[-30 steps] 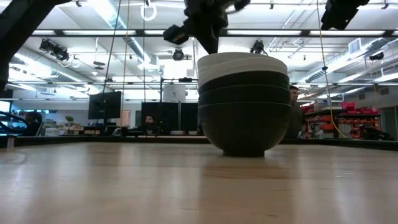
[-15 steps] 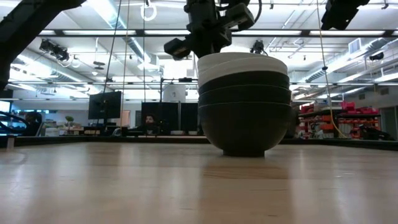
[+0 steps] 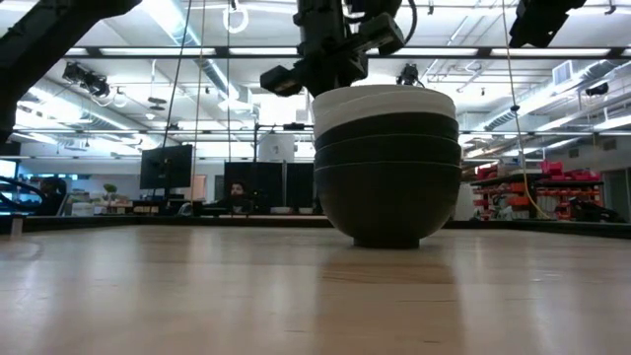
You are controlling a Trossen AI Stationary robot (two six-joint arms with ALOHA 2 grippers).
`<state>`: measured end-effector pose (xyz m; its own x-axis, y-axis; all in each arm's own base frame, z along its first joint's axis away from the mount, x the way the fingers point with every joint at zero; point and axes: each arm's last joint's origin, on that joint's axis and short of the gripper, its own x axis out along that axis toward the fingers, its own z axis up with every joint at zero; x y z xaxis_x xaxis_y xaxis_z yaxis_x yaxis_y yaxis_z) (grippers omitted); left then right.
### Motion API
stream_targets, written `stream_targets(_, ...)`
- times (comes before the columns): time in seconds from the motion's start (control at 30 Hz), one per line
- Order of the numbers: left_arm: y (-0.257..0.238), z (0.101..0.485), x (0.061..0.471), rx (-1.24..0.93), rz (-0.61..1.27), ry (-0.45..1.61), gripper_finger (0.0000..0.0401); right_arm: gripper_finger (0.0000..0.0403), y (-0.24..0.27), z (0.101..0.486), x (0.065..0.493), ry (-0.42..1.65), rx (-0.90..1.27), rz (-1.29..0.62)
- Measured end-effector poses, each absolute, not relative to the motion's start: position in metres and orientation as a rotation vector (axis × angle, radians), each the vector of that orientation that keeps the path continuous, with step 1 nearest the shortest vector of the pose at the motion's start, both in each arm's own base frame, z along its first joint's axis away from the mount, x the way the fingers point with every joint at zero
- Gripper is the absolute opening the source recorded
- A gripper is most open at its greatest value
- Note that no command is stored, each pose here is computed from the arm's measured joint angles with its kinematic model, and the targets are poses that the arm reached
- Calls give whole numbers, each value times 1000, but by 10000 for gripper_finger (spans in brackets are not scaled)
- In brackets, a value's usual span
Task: Nest bowls inside each other
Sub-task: Stack the bottom white bowl on top of the top white bowl
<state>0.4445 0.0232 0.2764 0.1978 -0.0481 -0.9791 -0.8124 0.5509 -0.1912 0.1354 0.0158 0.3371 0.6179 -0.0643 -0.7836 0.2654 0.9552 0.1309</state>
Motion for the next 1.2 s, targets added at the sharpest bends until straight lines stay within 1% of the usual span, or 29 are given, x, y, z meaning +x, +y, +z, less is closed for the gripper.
stream_targets(0.17, 23, 268, 449, -864, 629, 1288, 6, 15, 19, 337, 135, 888, 238, -173)
stream_targets(0.3, 23, 261, 453, -864, 629, 1288, 19, 8, 24, 337, 134, 892, 229, -144)
stream_targets(0.43, 26, 264, 455, -872, 617, 1254, 26, 7, 27, 337, 134, 887, 220, -120)
stream_targets(0.67, 27, 284, 454, -870, 574, 1151, 6, 9, 35, 340, 146, 791, 187, -45)
stream_targets(0.77, 28, 297, 450, -857, 581, 1096, 8, 4, 39, 328, 155, 775, 160, -14)
stream_targets(0.83, 30, 304, 446, -851, 591, 1074, 18, 4, 40, 315, 159, 785, 156, -12)
stream_targets(1.0, 36, 295, 445, -852, 628, 1126, 31, 7, 43, 287, 165, 798, 181, 24)
stream_targets(1.2, 44, 291, 448, -851, 631, 1119, 10, 3, 43, 270, 166, 828, 219, 16)
